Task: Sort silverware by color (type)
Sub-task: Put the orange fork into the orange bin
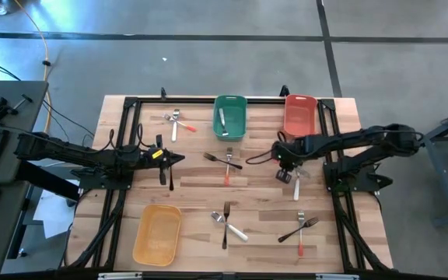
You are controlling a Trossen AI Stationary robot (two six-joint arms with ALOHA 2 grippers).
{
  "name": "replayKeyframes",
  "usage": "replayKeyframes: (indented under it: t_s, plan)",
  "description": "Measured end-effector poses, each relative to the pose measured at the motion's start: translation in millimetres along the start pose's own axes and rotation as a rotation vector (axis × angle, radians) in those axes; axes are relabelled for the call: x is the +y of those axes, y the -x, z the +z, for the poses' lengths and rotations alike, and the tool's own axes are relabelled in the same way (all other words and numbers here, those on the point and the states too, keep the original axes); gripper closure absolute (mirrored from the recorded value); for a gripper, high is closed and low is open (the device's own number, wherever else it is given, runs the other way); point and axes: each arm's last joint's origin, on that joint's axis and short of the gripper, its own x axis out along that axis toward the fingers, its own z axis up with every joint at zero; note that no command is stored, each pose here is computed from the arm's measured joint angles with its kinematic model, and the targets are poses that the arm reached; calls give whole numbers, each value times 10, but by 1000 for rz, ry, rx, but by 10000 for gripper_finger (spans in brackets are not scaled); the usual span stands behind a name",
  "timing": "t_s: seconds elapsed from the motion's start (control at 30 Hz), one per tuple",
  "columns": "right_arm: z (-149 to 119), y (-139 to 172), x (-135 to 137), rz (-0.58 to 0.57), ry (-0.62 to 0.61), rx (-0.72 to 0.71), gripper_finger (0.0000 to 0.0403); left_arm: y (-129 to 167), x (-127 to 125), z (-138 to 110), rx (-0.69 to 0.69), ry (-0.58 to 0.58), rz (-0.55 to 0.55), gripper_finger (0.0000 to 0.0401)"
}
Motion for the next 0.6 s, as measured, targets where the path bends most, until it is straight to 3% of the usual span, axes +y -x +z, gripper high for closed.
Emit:
replayKeyframes:
  t_s: [0.2, 0.4, 0.6]
  plan:
    - [343, 417, -245, -143, -61, -45, 400, 0, 0, -6, 6, -8, 0, 401]
    - [612, 802, -820, -272, -230, -124, 401, 0, -1, -13, 14, 13, -1, 401]
    - [511, 721, -1466, -350, -485, -162, 402, 0, -1, -18, 19, 15, -1, 401]
